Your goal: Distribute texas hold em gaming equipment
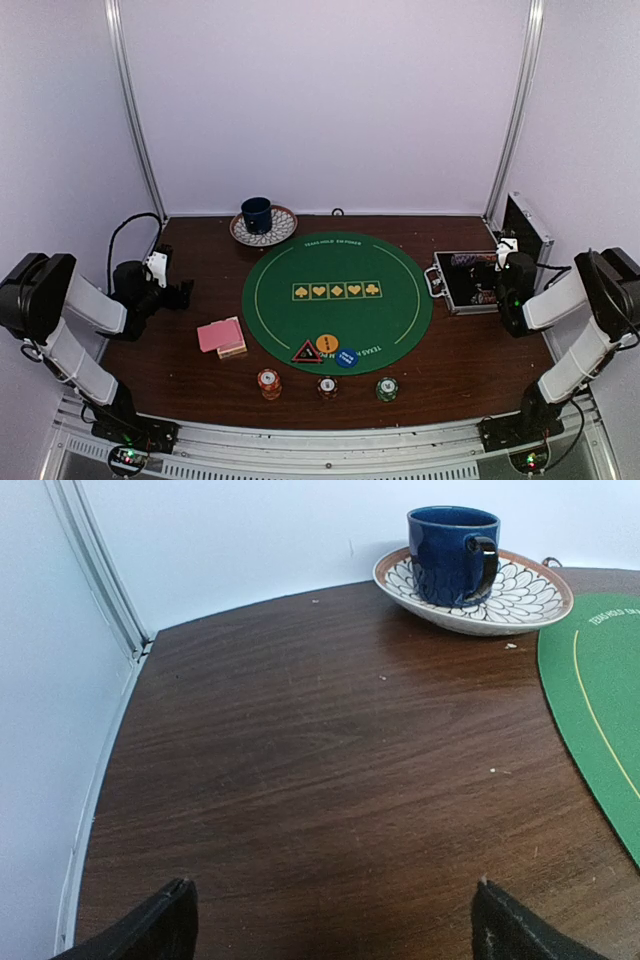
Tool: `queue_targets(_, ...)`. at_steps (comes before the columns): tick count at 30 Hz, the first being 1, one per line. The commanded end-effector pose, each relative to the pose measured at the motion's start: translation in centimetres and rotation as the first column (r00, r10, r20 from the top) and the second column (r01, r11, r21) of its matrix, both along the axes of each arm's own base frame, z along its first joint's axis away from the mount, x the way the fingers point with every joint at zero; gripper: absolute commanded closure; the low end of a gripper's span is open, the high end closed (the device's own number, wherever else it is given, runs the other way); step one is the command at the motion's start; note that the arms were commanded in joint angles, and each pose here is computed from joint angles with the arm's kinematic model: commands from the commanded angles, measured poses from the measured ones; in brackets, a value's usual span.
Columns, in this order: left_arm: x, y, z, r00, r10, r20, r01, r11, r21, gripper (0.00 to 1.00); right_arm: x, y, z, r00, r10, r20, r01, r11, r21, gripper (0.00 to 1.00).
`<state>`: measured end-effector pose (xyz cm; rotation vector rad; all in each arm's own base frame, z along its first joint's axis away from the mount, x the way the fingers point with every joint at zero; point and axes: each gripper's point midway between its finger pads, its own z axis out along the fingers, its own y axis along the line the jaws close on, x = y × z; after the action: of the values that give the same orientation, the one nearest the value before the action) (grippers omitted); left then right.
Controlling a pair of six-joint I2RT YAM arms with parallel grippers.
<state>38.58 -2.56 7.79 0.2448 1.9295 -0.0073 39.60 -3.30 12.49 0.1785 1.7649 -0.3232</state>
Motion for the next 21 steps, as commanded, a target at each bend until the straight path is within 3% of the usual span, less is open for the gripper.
queue_targets(1,0.6,0.4,1.3,0.998,0.017,0.055,-0.017,1.000,-0.006,0.02,0.1,0.1,0.1,1.000,0.004,0.010,-0.004,1.000,-0.003,0.01)
queue_targets(14,0.6,0.3,1.3,0.998,0.016,0.054,-0.015,1.000,-0.006,0.03,0.1,0.2,0.1,1.000,0.010,0.003,-0.010,1.000,-0.001,0.00)
queue_targets(21,0.6,0.0,1.3,0.999,-0.008,0.035,0.008,1.000,-0.002,0.03,-0.2,0.3,2.5,0.999,-0.033,-0.023,0.032,0.998,-0.050,0.01)
